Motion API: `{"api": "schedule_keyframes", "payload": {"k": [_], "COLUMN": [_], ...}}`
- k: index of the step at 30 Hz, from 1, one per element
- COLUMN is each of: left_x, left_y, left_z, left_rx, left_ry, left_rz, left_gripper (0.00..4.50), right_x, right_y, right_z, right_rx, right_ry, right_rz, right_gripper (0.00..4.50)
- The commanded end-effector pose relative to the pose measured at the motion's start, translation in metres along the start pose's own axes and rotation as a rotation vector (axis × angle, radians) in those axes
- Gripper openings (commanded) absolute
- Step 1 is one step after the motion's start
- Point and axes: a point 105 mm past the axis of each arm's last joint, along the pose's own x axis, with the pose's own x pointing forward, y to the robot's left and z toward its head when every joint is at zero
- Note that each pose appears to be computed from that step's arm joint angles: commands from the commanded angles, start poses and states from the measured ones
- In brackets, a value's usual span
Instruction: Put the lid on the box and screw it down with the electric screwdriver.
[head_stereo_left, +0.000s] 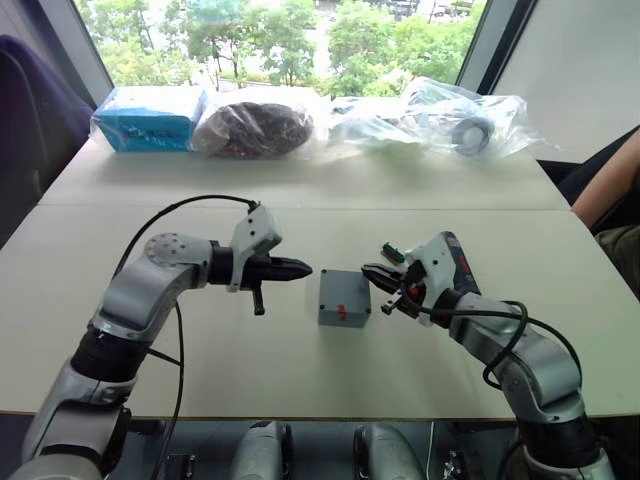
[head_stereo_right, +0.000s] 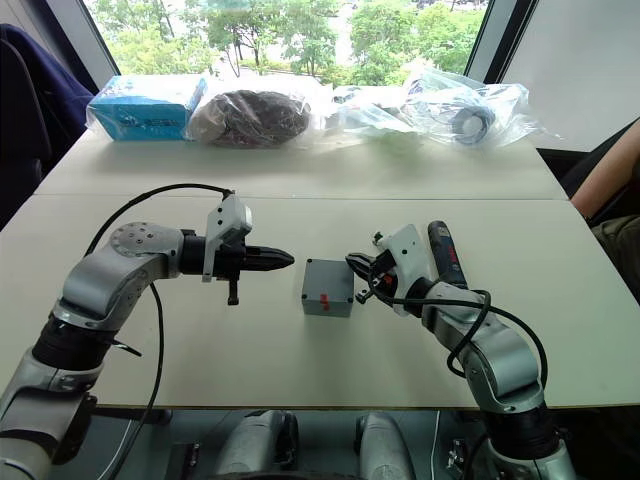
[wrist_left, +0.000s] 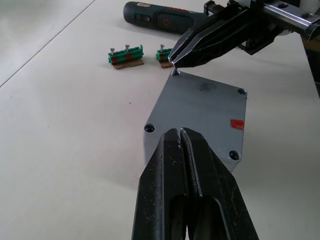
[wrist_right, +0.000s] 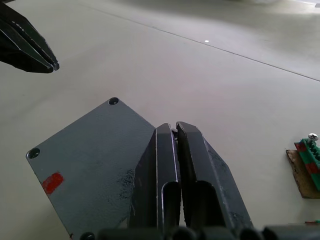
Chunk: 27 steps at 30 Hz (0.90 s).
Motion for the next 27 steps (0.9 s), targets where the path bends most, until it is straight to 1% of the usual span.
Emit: {"api": "schedule_keyframes", "payload": {"k": [1, 15, 18, 22, 27], "left_x": [-0.002, 0.0, 0.001, 0.001, 0.002], "left_y": [0.0, 0.001, 0.001, 0.002, 0.001], "left_z": [0.012, 0.011, 0.011, 0.01, 0.009], "left_rx": [0.037, 0.043, 0.045, 0.045, 0.047], "left_ry": [-0.023, -0.019, -0.02, -0.019, -0.019], "left_rz": [-0.003, -0.003, -0.002, 0.0, -0.003], "left_gripper": [0.0, 0.0, 0.0, 0.0, 0.0], "right_x": [-0.003, -0.005, -0.004, -0.007, -0.007], "right_y": [0.0, -0.003, -0.004, -0.002, -0.001], "right_z": [0.01, 0.001, 0.001, 0.01, 0.009], "right_rx": [-0.008, -0.013, -0.009, 0.026, 0.026], "right_ry": [-0.043, -0.011, -0.017, -0.062, -0.052], "right_rz": [-0.003, -0.011, -0.016, -0.005, -0.001], "right_gripper": [0.06, 0.06, 0.06, 0.06, 0.06]}}
